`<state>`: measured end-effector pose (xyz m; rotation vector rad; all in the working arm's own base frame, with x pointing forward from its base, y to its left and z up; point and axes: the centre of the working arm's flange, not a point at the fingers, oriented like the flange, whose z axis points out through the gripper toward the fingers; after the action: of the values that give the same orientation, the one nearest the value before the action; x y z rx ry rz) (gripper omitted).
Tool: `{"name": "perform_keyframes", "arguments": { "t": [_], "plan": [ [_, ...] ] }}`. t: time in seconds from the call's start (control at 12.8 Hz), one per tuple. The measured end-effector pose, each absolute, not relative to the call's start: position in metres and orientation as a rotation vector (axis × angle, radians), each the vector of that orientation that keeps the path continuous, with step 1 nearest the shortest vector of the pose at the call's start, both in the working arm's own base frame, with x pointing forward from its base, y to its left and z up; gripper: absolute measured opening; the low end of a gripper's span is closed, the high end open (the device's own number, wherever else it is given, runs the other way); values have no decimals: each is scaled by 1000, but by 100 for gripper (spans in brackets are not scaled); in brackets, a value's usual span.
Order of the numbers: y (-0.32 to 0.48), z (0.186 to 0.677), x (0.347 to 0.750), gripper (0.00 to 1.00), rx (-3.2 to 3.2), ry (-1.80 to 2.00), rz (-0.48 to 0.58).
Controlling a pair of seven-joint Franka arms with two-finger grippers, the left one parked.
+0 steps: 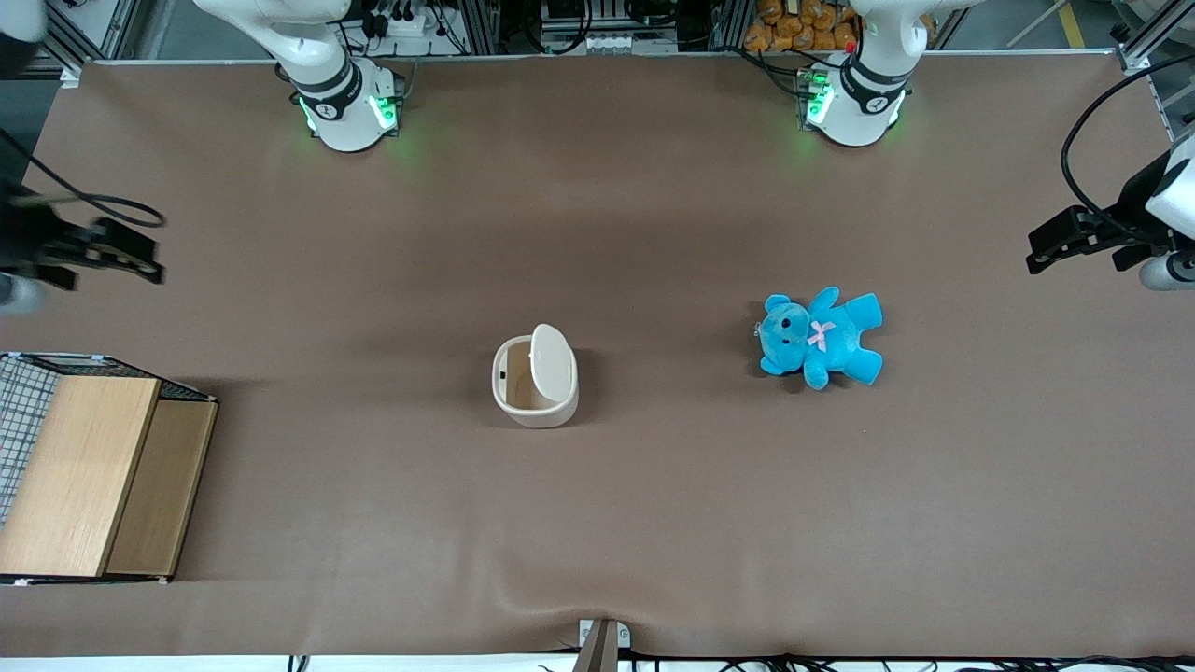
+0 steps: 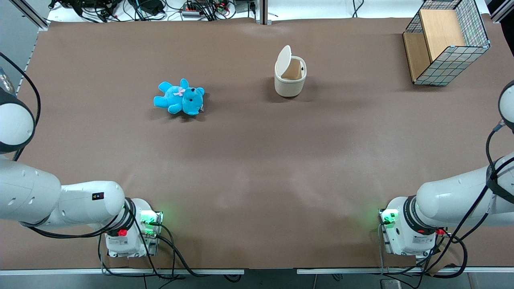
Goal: Open trash can with right arm
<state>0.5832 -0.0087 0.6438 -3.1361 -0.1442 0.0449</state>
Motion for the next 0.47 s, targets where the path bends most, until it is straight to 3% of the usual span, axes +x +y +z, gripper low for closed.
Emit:
{"name": "perform_keyframes", "arguments": {
  "t": [0.47],
  "plan": [
    [-23, 654, 561, 100, -3140, -144, 18]
  ]
}}
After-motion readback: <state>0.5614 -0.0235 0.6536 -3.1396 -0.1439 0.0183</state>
